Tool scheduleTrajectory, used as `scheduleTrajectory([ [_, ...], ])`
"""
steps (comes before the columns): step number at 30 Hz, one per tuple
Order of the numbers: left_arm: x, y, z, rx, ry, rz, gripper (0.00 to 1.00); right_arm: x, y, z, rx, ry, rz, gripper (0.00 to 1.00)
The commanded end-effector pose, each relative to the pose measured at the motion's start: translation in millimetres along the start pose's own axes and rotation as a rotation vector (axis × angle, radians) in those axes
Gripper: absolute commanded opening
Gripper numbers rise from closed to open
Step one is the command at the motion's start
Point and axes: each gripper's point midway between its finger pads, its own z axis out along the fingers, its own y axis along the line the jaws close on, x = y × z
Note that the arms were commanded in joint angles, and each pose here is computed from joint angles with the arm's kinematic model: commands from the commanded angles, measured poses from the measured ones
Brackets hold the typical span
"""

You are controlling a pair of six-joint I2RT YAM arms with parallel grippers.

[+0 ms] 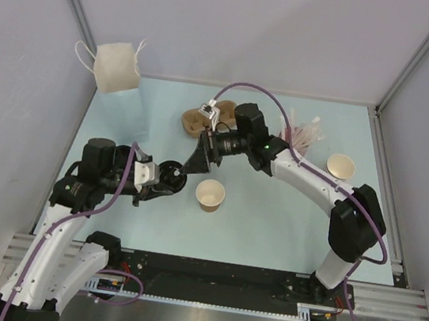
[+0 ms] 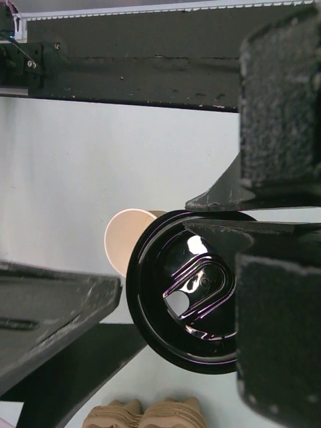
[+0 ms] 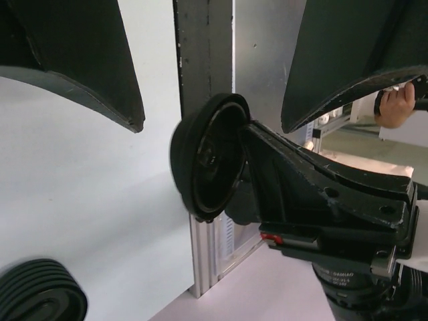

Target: Pack the takeout coffee

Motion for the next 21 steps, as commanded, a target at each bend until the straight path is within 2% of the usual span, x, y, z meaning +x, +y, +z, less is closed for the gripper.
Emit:
scheduleTrajectory([
  [1,-9.7,2.0,-0.7,-0.007,-0.041,0.063,0.0,5.2,15.6,13.5,-0.047,0.037,-0.057,0.87],
  [5,-10.5,1.0,-1.5,-0.009,-0.044,0.07,0.0,16.8,9.9,21.2,-0.037,0.068,-0.06,0.84],
  [15,-10.2,-5.6,-1.9,0.018,-0.049,0.091,0.01,16.7,1.1,28.2,-0.059,0.072,-0.011,0.62],
  [21,-9.6,-6.0,-1.6,0.023,-0.048,0.094,0.02,11.7,4.8,28.0,-0.076,0.065,-0.001,0.56],
])
